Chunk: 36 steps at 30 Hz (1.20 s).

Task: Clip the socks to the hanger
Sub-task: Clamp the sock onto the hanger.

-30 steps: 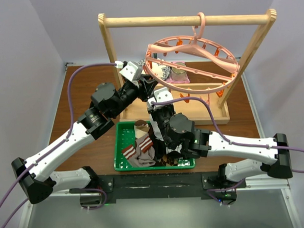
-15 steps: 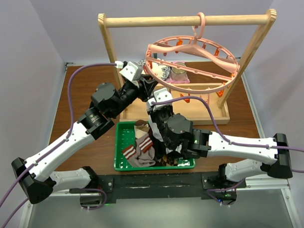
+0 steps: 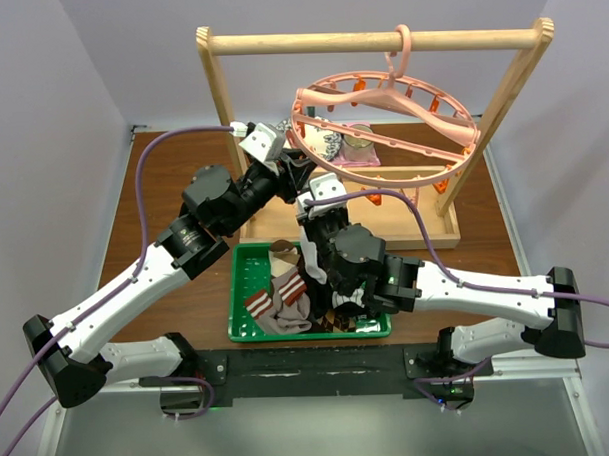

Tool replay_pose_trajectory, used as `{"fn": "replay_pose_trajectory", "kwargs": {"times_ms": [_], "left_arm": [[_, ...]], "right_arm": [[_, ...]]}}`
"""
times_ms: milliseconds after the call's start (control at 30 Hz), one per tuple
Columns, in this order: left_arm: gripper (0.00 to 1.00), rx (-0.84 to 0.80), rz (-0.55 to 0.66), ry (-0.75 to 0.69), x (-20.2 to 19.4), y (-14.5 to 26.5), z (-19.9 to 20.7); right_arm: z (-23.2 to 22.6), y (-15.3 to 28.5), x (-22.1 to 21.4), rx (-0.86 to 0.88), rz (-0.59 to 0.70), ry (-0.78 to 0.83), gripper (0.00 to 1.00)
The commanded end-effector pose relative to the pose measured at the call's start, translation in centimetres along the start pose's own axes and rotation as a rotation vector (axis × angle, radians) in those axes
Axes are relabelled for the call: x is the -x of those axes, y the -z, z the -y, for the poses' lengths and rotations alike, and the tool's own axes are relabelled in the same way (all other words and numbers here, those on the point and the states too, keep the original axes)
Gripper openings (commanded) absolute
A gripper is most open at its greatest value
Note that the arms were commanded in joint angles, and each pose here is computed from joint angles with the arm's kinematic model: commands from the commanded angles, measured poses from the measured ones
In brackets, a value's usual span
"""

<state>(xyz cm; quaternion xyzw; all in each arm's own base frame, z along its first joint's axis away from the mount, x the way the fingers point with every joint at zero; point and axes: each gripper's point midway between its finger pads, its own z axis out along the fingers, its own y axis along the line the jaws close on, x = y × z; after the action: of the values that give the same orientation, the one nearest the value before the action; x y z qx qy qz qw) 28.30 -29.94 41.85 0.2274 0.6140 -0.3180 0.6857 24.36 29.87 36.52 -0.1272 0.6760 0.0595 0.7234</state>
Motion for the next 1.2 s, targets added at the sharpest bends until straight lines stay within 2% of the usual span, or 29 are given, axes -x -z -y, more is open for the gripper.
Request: {"fn": "replay_pose_trajectory", "kwargs": {"times_ms": [0, 533, 1167], "left_arm": [[0.0, -0.008, 0.087, 0.016, 2.8, 0.6, 0.2], [0.0, -0.008, 0.088, 0.019, 2.6, 0.6, 0.1], [0.0, -0.01, 0.089, 0.023, 2.5, 0.6, 0.1]], "right_arm": [[0.7, 0.0, 1.8, -0.003, 0.038, -0.044, 0.0], [-0.4, 0.0, 5.3, 0.053, 0.095, -0.141, 0.0], [-1.1, 0.1, 7.1, 0.098, 0.132, -0.199, 0.0]]}}
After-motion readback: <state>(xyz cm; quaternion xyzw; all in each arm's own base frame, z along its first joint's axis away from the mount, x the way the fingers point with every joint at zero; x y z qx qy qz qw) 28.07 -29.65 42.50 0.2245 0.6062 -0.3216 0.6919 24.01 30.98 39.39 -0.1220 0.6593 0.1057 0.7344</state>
